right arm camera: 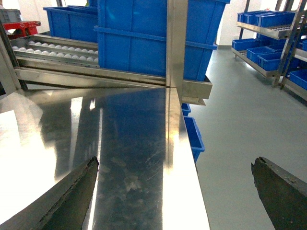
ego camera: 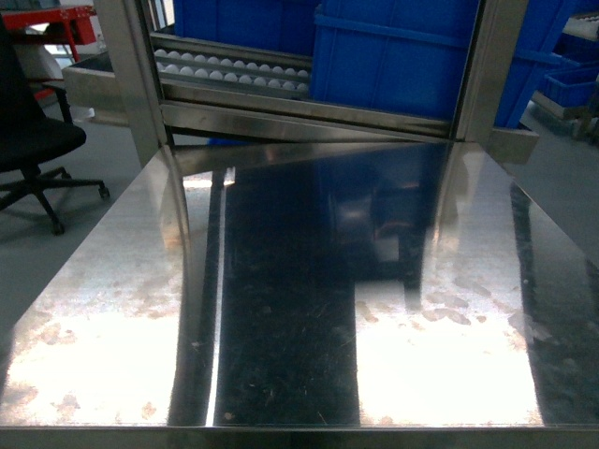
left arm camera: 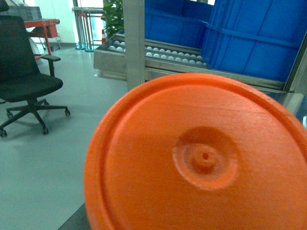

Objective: Pick capacitor and pack into box

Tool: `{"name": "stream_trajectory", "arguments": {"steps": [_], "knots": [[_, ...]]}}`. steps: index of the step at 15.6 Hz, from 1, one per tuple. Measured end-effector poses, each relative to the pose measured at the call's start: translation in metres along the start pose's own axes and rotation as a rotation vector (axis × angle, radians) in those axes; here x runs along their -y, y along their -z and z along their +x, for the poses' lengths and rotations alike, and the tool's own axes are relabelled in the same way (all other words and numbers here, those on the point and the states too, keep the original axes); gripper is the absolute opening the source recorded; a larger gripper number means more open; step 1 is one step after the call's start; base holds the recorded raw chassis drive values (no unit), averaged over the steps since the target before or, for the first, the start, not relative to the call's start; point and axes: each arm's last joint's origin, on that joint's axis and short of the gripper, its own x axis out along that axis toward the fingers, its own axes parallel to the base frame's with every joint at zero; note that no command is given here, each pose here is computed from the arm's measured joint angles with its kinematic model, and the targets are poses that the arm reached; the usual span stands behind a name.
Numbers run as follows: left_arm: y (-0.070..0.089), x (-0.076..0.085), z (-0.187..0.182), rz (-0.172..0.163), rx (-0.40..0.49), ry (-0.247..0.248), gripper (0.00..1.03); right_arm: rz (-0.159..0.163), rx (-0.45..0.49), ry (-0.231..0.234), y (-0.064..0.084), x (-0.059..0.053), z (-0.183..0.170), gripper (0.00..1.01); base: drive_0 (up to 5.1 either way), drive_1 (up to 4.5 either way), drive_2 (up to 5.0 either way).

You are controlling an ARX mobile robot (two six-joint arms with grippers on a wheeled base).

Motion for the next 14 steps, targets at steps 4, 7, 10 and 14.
{"name": "stream_trajectory", "arguments": {"steps": [4,7,10,14], "knots": [[0.0,0.0,0.0,0.0,0.0,0.0,0.44,0.0,0.0,0.0,0.0,0.0,0.0,0.98,0.0,0.0,0.0],[0.0,0.0,0.0,0.0,0.0,0.0,0.44,0.0,0.0,0.0,0.0,0.0,0.0,0.98,0.0,0.0,0.0],[0.0,0.0,0.0,0.0,0.0,0.0,0.44,0.0,0.0,0.0,0.0,0.0,0.0,0.98,0.0,0.0,0.0],[-0.0003,0.0,0.0,0.0,0.003,0.0,0.44,0.0,0.002,0.0,-0.0002,0.0,0.0,0.98,0.0,0.0,0.0]]}}
